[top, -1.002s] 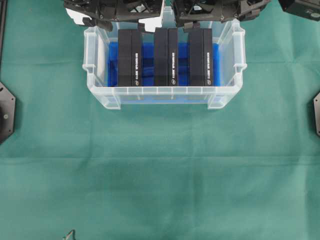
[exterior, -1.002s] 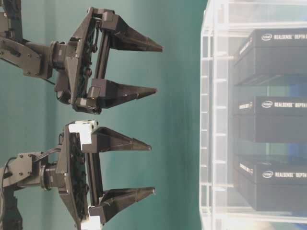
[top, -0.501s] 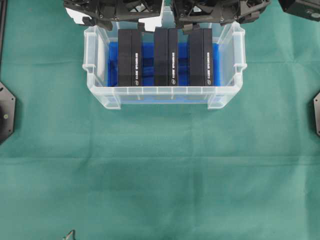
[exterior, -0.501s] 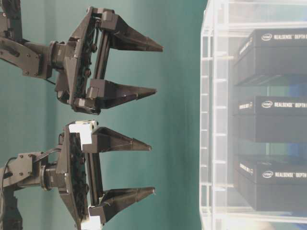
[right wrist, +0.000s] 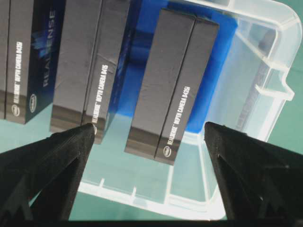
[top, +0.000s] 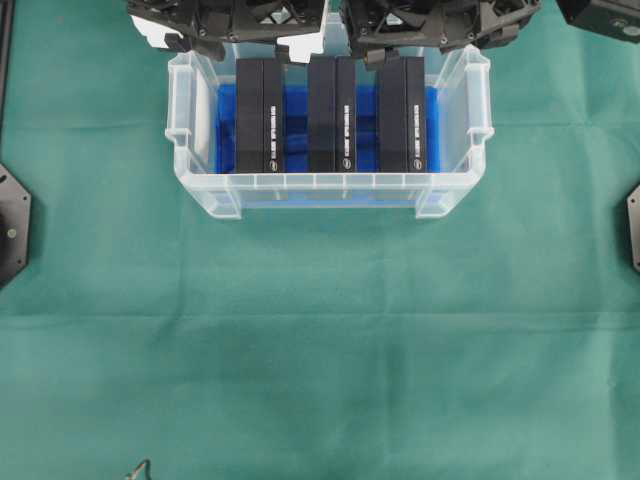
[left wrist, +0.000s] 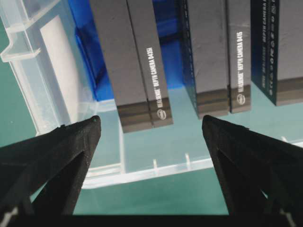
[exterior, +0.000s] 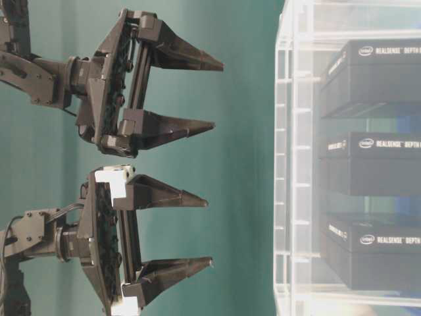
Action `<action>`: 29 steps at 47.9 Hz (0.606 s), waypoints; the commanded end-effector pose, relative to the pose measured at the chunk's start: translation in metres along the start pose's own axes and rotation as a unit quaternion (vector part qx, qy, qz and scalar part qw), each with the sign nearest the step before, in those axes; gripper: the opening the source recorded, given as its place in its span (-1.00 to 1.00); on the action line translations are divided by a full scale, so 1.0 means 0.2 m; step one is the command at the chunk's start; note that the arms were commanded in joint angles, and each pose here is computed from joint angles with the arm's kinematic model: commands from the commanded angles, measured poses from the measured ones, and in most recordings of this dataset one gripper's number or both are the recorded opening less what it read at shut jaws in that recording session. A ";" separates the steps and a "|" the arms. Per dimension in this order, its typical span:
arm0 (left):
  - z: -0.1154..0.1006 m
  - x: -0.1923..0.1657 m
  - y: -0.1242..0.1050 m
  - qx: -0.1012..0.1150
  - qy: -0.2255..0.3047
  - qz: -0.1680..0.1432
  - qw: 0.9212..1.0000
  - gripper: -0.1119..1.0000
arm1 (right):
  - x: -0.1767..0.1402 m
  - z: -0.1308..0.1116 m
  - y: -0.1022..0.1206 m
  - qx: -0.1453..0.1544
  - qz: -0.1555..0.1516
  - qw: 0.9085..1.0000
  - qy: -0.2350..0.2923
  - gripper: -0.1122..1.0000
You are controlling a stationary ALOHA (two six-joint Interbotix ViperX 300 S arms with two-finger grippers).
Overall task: Take the box out of the case with both arms.
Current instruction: 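Align left gripper over left black box, right gripper over right box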
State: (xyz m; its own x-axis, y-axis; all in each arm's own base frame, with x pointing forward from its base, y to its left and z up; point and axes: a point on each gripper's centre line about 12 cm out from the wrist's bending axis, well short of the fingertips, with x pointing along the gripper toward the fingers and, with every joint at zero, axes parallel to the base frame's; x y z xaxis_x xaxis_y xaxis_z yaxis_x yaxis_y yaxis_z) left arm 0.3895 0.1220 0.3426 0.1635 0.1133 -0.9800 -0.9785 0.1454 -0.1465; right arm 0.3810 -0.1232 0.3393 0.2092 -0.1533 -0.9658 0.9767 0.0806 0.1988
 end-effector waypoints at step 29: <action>0.00 -0.03 0.01 -0.001 -0.009 -0.008 1.000 0.85 | -0.04 -0.01 0.02 -0.003 0.010 1.000 -0.002 0.92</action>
State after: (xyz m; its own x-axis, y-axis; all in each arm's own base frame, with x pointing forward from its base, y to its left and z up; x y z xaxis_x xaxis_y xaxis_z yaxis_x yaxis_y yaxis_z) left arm 0.3892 0.1229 0.3405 0.1567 0.1148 -0.9810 -0.9797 0.1437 -0.1397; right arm 0.3817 -0.1222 0.3366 0.1968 -0.1490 -0.9690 0.9791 0.0822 0.1862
